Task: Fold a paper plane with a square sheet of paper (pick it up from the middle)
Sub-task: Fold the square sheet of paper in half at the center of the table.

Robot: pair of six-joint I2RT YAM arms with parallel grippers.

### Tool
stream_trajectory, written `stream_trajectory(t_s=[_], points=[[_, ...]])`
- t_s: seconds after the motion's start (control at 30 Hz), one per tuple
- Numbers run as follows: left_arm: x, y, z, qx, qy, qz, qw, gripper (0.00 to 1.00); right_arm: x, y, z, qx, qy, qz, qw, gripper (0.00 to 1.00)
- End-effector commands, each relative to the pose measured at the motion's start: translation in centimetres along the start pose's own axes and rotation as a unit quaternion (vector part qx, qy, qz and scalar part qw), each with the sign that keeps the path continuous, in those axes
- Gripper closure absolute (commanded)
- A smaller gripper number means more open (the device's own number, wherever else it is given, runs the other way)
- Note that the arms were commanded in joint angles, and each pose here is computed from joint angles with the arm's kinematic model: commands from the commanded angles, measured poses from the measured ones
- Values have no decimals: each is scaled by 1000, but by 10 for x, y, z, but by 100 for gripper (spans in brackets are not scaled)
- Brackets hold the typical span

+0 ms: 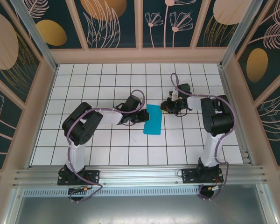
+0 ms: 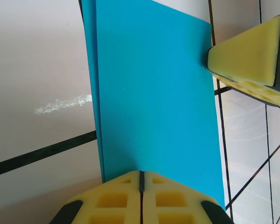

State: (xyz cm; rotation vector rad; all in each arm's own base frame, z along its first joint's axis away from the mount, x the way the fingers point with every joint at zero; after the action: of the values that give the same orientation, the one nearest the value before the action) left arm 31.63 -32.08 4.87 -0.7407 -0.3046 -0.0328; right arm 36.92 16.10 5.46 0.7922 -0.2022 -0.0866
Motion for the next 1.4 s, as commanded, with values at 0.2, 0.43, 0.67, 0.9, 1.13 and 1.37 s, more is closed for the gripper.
stream_trajectory(t_s=[0.2,0.43,0.67,0.9,1.13,1.37], points=[[-44,52,-14,96,71,27,992,91,16,21,7,18,-14,23,999,83],[-47,56,-15,96,72,31,992,91,15,-6,-13,-11,-4,-4,1000,83],[-48,57,-16,96,72,29,992,91,10,-6,-8,-14,-6,-8,1000,83],[-47,58,-15,99,70,26,992,91,3,27,19,17,-27,11,999,82],[-48,57,-17,95,70,27,993,91,-36,26,7,18,3,4,1000,82],[-48,58,-16,99,70,28,992,91,-55,-1,-11,-27,26,-17,999,82]])
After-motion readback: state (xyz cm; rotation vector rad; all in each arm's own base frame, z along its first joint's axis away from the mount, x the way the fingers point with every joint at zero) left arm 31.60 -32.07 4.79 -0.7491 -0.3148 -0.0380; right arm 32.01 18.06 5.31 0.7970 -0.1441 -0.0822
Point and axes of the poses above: each hand's point on the last joint's axis, 136 mm out from that joint toward the fingers, its own z axis back along the fingers, its own y axis along the line the jaws close on, x = y × z, the point moved 5 cm from there along z, back along the fingers, and after that the axes turned 2 degrees about z, right-handed, at the moved point
